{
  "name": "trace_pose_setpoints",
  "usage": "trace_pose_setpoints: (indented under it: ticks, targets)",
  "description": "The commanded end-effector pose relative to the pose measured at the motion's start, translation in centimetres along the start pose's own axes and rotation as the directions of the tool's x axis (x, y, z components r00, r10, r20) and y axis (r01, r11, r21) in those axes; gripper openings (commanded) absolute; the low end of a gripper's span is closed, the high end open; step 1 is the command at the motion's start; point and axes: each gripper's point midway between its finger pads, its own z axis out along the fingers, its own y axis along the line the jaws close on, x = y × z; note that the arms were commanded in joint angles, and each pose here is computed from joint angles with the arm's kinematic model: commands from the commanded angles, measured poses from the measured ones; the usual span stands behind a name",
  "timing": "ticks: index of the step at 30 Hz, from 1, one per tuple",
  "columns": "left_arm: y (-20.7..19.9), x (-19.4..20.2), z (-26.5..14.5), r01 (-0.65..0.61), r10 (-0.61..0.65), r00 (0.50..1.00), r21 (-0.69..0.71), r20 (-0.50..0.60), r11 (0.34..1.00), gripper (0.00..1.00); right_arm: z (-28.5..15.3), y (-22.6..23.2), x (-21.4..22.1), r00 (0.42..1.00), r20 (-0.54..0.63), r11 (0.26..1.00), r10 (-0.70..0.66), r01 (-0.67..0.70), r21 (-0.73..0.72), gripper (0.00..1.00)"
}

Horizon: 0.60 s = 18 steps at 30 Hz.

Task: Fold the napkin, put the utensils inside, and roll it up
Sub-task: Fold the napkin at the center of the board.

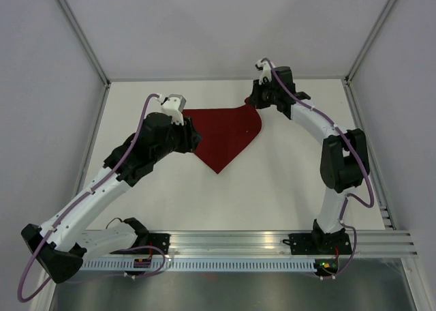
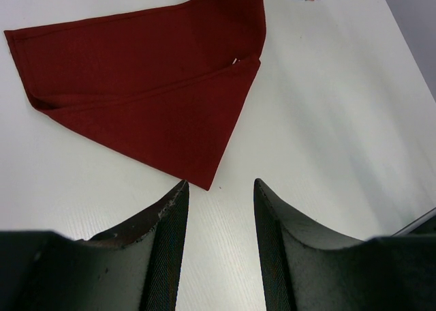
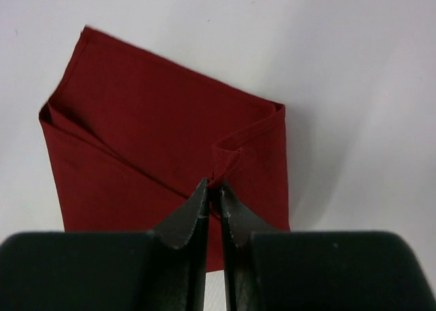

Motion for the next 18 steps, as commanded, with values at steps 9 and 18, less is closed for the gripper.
trace_pose_setpoints:
  ticks: [9, 18]
  targets:
    - [-0.6, -0.7, -1.2, 0.055, -0.057, 0.997, 0.045, 0.049, 0.998, 0.48, -0.8, 9.0, 7.0, 0.904, -0.153, 0.916, -0.4, 0.401, -0.024, 0.14]
    - [-0.7, -0.4, -1.3, 0.058, -0.06, 0.997, 0.051, 0.043, 0.997, 0.48, -0.2, 12.5, 12.2, 0.828, -0.224, 0.858, -0.514, 0.504, -0.103, 0.13]
